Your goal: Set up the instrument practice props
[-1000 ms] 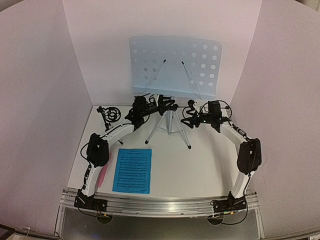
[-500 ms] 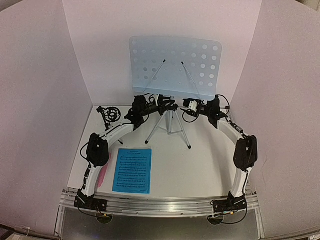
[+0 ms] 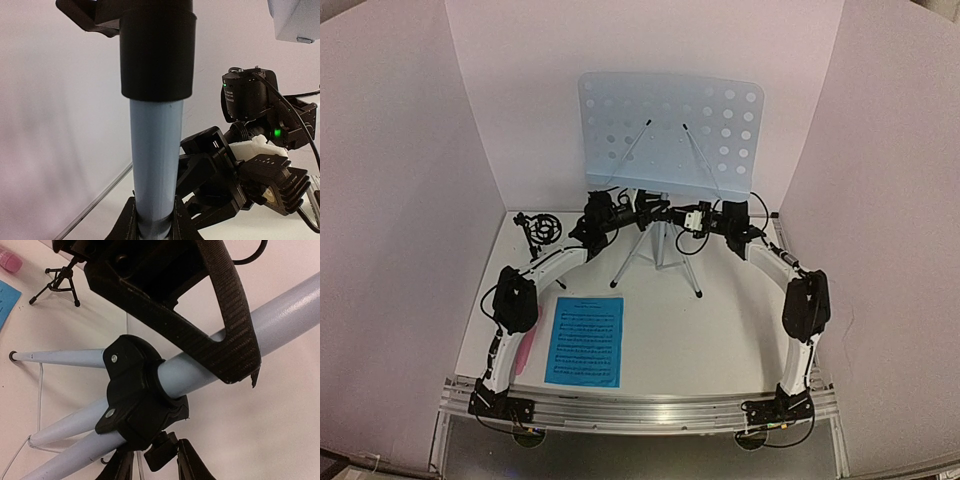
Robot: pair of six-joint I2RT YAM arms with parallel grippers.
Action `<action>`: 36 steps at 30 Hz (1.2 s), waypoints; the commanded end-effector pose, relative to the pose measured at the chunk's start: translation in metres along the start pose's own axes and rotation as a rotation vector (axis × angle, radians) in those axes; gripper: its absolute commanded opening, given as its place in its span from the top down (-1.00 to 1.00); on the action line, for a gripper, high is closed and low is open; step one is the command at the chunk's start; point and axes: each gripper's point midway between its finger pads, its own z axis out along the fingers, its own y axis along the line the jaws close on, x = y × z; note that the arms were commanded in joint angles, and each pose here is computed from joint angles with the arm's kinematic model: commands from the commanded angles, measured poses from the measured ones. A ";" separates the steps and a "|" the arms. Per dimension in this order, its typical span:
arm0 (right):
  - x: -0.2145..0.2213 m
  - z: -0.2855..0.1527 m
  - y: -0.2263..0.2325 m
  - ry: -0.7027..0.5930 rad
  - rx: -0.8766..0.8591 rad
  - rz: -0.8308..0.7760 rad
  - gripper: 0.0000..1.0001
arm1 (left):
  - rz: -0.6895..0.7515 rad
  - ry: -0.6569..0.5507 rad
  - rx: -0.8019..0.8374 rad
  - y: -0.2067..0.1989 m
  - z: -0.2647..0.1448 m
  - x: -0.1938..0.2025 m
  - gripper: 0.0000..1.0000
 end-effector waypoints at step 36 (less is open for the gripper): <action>-0.041 -0.010 0.057 -0.124 -0.425 0.483 1.00 | 0.079 -0.009 0.005 -0.008 -0.008 -0.029 1.00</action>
